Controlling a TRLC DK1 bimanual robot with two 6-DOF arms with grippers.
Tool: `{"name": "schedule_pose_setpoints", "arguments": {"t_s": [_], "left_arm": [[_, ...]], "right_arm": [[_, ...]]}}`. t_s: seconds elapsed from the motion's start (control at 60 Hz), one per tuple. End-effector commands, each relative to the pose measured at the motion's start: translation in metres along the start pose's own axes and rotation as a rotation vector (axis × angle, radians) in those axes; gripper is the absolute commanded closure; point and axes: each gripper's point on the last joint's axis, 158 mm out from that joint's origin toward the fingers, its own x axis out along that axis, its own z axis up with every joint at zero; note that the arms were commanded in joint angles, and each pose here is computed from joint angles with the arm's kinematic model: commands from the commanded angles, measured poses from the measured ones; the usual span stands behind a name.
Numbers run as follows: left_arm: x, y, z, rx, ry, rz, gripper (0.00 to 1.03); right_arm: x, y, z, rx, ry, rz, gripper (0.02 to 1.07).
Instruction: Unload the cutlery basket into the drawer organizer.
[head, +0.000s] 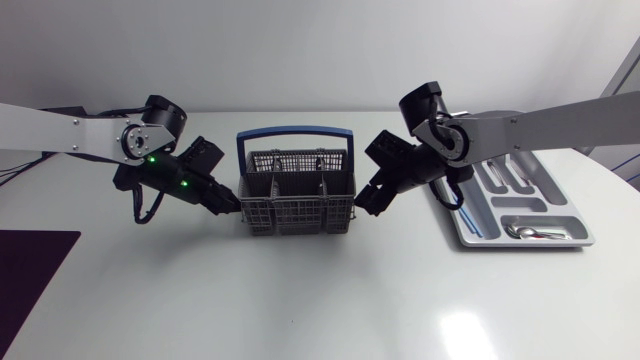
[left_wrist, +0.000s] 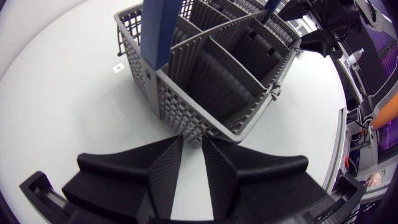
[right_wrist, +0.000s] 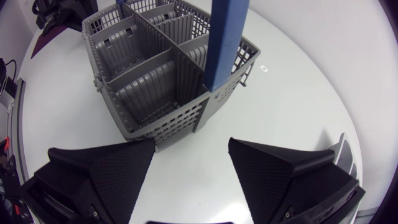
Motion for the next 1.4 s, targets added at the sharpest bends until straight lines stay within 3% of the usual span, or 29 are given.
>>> {"name": "schedule_pose_setpoints", "arguments": {"t_s": [0.0,0.483,0.583,0.8,0.9,0.983,1.033,1.383], "left_arm": [[-0.007,-0.006,0.012,0.007,-0.043,-0.015,0.77],[-0.017,0.013,0.008,-0.025,-0.058,0.017,0.72],[-0.019,0.015,0.005,-0.031,-0.057,0.020,0.60],[-0.021,0.011,0.002,-0.027,-0.058,0.020,0.60],[-0.030,0.012,0.002,-0.030,-0.072,0.033,0.46],[-0.041,0.014,0.000,-0.030,-0.090,0.053,0.23],[-0.049,0.017,-0.002,-0.035,-0.103,0.068,0.04],[-0.122,0.018,0.000,-0.016,-0.227,0.243,0.04]], "right_arm": [[-0.004,0.017,0.008,-0.001,-0.024,0.032,0.21],[-0.004,0.007,-0.006,0.001,0.009,-0.030,0.17],[-0.007,0.001,-0.014,-0.003,0.017,-0.064,0.14],[-0.013,-0.010,-0.022,0.012,0.021,-0.095,0.14],[-0.024,-0.016,-0.021,0.017,0.006,-0.120,0.12],[-0.038,-0.024,-0.022,0.029,-0.012,-0.149,0.09],[-0.048,-0.029,-0.024,0.036,-0.021,-0.172,0.07],[-0.130,-0.054,-0.037,0.066,-0.122,-0.362,0.07]]}}
